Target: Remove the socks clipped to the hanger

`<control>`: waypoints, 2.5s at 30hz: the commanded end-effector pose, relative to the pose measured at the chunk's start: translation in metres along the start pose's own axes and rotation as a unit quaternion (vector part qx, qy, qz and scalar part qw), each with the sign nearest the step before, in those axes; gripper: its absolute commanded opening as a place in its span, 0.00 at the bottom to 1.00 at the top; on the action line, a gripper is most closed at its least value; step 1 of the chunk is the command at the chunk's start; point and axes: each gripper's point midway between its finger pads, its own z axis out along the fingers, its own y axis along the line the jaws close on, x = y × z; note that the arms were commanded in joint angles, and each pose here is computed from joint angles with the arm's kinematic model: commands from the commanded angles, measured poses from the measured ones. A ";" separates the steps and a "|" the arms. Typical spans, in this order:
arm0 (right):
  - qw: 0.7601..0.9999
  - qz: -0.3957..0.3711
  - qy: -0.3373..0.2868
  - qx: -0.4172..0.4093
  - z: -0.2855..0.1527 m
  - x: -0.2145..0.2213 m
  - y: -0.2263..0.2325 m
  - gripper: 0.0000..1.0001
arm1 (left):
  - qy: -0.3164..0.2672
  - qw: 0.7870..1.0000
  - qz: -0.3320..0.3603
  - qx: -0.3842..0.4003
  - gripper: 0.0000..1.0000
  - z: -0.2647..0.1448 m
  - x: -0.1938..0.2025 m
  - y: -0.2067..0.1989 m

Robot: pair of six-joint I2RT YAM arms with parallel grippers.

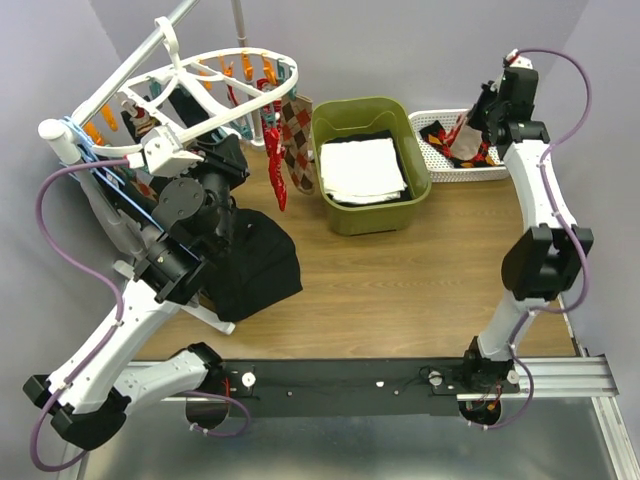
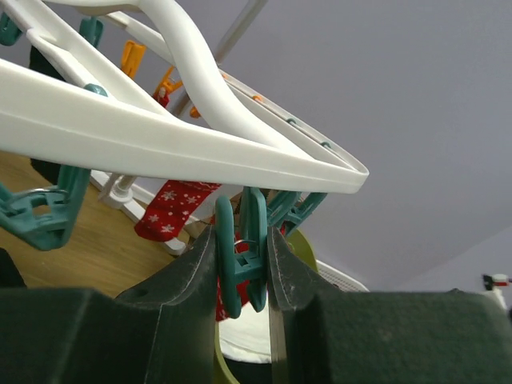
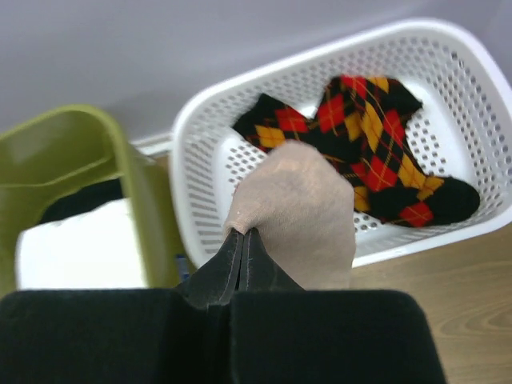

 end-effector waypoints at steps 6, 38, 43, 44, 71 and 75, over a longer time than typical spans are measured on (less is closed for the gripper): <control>0.998 0.035 0.060 0.004 0.110 0.058 -0.042 0.01 | 0.024 0.998 -0.024 0.050 0.00 -0.010 0.006 -0.012; 0.852 -0.200 -0.064 -0.479 -0.189 0.151 0.346 1.00 | 0.025 0.995 -0.079 0.055 0.00 -0.030 -0.001 0.002; 0.841 -0.211 -0.092 -0.489 -0.199 0.170 0.387 1.00 | 0.025 0.995 -0.084 0.056 0.00 -0.030 -0.002 0.001; 0.848 -0.213 -0.085 -0.478 -0.189 0.180 0.390 1.00 | 0.026 0.995 -0.083 0.055 0.00 -0.029 0.000 0.001; 0.868 -0.157 -0.123 -0.454 -0.201 0.169 0.385 0.17 | 0.028 0.996 -0.076 0.040 0.00 -0.028 0.005 0.008; 0.855 -0.155 -0.132 -0.477 -0.208 0.173 0.387 0.60 | 0.030 0.995 -0.079 0.046 0.00 -0.029 0.004 0.006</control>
